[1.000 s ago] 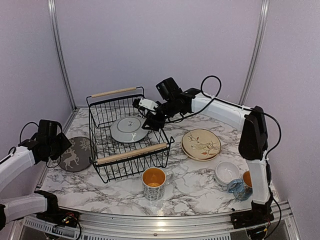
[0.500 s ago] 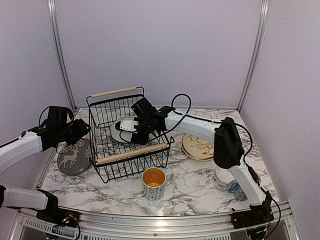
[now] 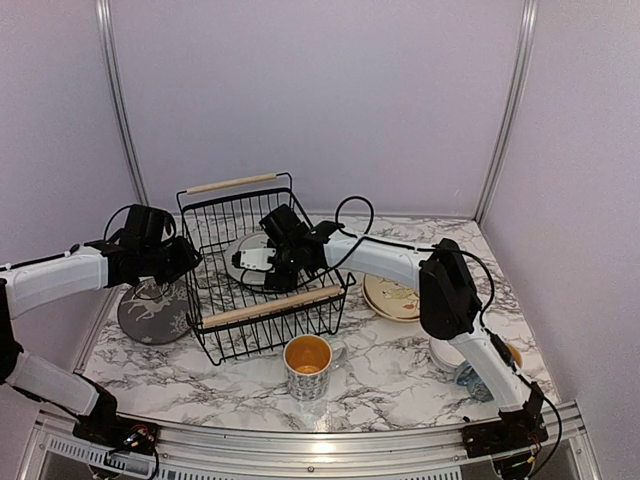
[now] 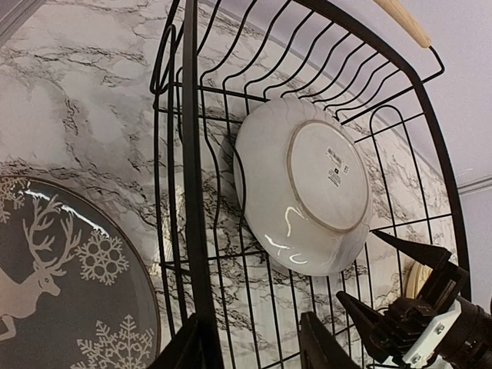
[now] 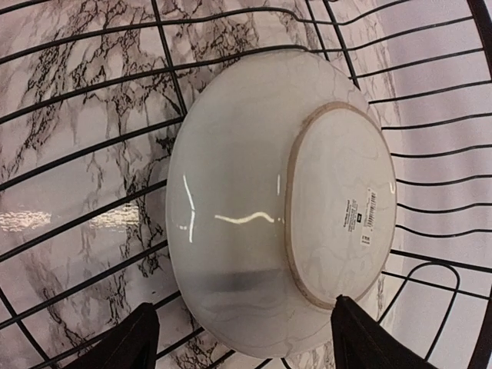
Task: Load the mixed dishes into the dish rack
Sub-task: Grab the plate from the dish rack.
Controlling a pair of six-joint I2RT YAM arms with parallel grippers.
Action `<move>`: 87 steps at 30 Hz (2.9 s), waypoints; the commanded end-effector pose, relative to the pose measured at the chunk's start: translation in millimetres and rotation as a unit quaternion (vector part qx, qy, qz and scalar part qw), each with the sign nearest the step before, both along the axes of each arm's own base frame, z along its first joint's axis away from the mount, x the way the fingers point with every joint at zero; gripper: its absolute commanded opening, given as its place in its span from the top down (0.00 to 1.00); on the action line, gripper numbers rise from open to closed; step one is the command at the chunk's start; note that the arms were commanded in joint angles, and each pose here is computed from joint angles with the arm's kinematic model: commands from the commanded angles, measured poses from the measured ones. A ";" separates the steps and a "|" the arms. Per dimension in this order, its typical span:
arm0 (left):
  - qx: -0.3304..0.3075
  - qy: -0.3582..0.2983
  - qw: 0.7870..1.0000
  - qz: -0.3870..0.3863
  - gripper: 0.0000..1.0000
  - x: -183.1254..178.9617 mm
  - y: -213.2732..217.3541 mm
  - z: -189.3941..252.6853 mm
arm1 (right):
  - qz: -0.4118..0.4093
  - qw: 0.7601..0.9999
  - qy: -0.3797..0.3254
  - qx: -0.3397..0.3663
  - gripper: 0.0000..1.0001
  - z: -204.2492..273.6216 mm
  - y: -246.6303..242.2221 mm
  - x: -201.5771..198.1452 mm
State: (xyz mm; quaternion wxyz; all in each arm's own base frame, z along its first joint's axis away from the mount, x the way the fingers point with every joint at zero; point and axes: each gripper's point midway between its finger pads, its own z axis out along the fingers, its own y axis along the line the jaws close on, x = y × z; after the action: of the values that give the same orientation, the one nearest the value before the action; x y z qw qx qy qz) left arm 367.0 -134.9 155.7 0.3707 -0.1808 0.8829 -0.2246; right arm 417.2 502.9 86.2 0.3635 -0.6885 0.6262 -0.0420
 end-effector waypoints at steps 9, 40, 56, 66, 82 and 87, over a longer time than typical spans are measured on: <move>-0.003 -0.001 0.999 -0.041 0.78 1.8 -30.9 6.4 | 0.034 0.999 -0.008 -0.032 0.25 -24.8 9.8 -7.9; -0.009 -0.004 0.997 -0.074 1.00 -5.8 -52.6 6.9 | -0.137 0.960 -0.234 0.066 0.60 92.6 -8.6 58.1; -0.016 -0.012 0.996 -0.082 1.00 -9.6 -55.7 11.4 | -0.183 0.962 -0.166 0.115 1.00 84.7 -24.7 82.9; -0.037 -0.013 0.996 -0.082 1.00 -12.5 -59.6 10.2 | -0.210 0.946 -0.084 0.234 1.00 150.0 -43.7 71.3; -0.070 -0.033 0.995 -0.067 1.00 -14.8 -67.6 16.3 | -0.308 0.881 -0.085 0.350 1.00 203.7 -65.3 77.6; -0.108 -0.075 0.991 -0.005 1.00 -8.2 -56.5 39.1 | -0.318 0.860 -0.095 0.387 1.00 238.8 -72.5 76.4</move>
State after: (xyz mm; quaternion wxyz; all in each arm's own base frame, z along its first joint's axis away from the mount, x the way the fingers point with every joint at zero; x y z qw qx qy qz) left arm 351.4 -176.6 140.2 0.3533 -0.1765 0.8834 -0.2524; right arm 492.5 442.9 252.6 0.5657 -0.3405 0.7508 -0.0189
